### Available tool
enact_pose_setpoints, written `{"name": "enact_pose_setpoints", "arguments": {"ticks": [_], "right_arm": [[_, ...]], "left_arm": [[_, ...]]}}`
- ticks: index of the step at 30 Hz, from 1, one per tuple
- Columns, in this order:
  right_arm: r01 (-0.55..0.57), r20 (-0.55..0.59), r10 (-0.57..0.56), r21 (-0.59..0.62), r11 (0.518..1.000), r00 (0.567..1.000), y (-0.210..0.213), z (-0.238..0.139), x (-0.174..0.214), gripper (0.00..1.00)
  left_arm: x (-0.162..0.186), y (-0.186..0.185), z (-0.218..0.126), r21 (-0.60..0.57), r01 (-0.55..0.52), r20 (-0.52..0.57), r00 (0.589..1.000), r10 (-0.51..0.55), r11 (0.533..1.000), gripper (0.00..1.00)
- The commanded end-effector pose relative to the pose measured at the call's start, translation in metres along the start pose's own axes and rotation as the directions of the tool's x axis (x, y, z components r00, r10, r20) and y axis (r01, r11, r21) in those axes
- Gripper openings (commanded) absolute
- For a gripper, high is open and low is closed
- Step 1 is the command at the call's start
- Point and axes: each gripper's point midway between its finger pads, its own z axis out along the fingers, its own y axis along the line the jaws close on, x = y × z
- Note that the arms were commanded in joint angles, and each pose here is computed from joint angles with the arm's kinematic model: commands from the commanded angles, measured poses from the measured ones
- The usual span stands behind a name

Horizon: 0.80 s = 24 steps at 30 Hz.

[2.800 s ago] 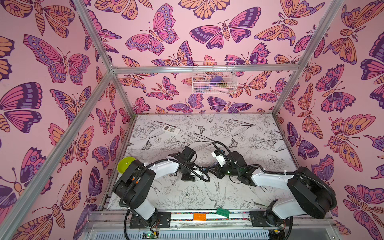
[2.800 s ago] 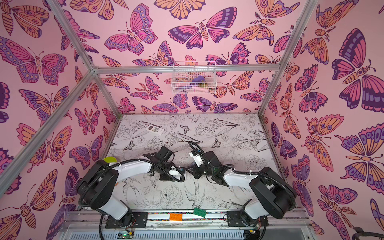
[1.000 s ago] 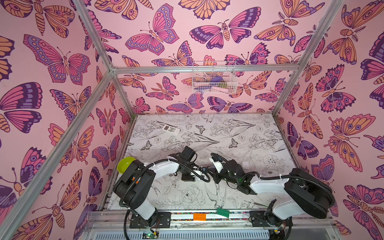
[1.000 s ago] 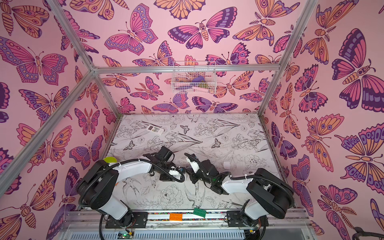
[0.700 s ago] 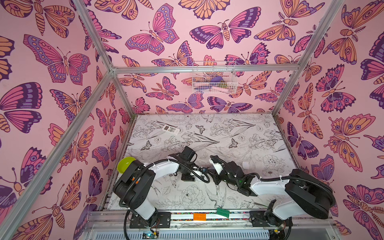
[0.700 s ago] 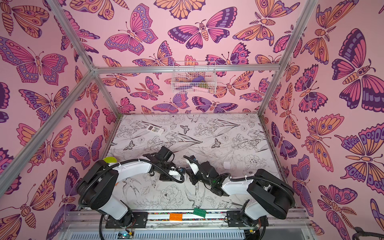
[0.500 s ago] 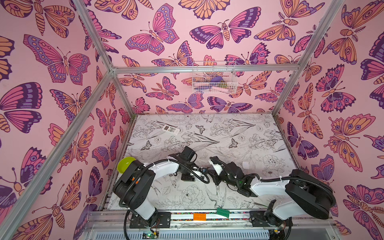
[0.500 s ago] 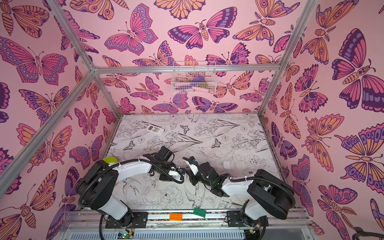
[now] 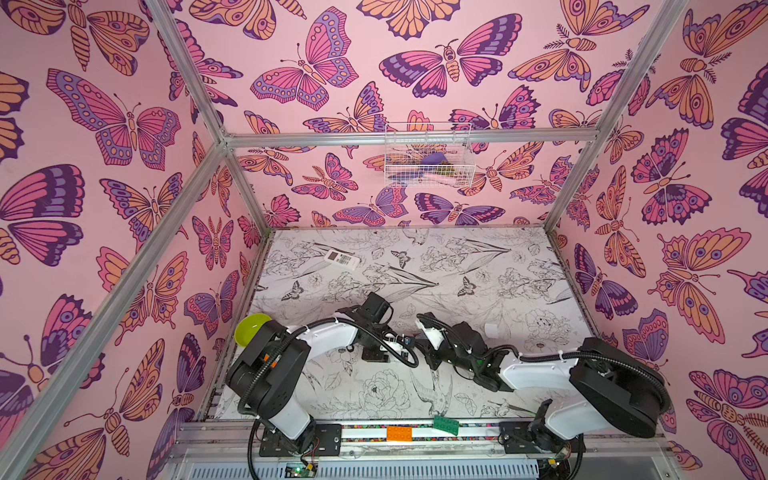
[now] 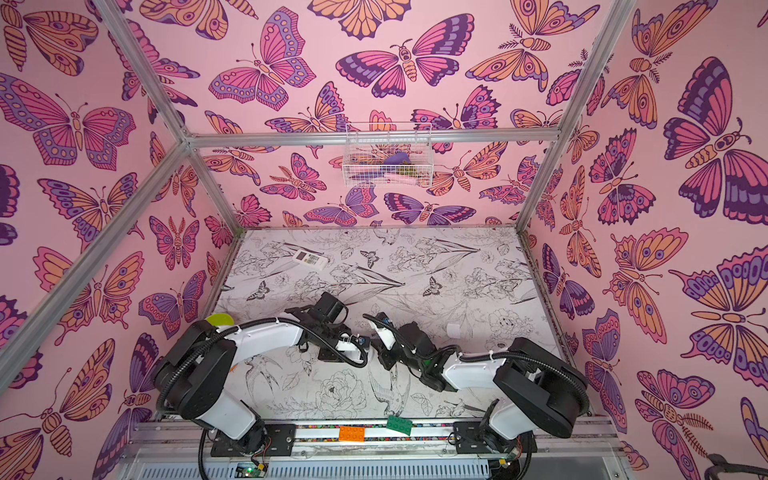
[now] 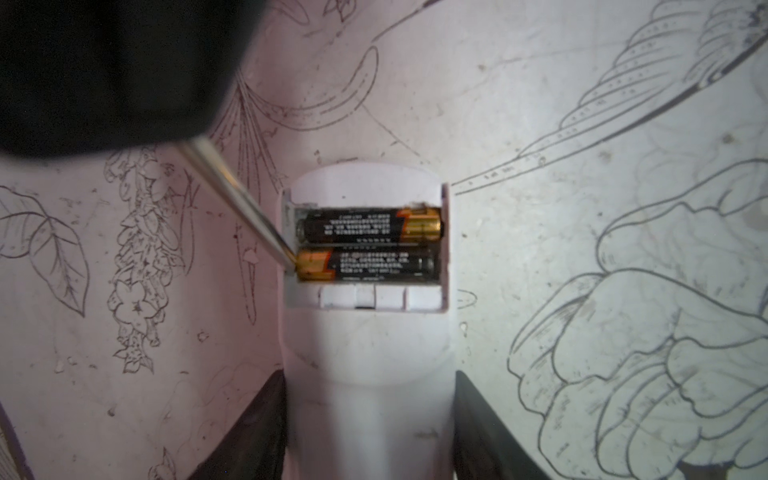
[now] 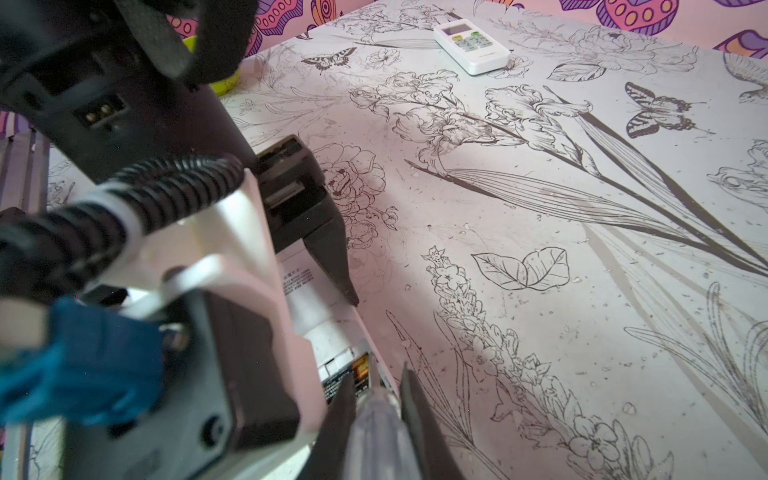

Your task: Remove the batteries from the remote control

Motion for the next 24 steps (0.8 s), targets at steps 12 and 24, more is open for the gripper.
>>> {"name": "enact_pose_setpoints", "arguments": {"ticks": [12, 24], "right_arm": [[-0.244, -0.298, 0.169, -0.236, 0.941, 0.939, 0.024, 0.012, 0.033, 0.00], [-0.250, -0.167, 0.215, -0.227, 0.941, 0.962, 0.000, -0.014, -0.016, 0.00]], "left_arm": [[0.002, -0.013, 0.010, 0.040, 0.047, -0.011, 0.999, -0.047, 0.998, 0.37], [0.003, -0.014, 0.009, 0.035, 0.044, -0.013, 0.999, -0.044, 0.998, 0.44]]}}
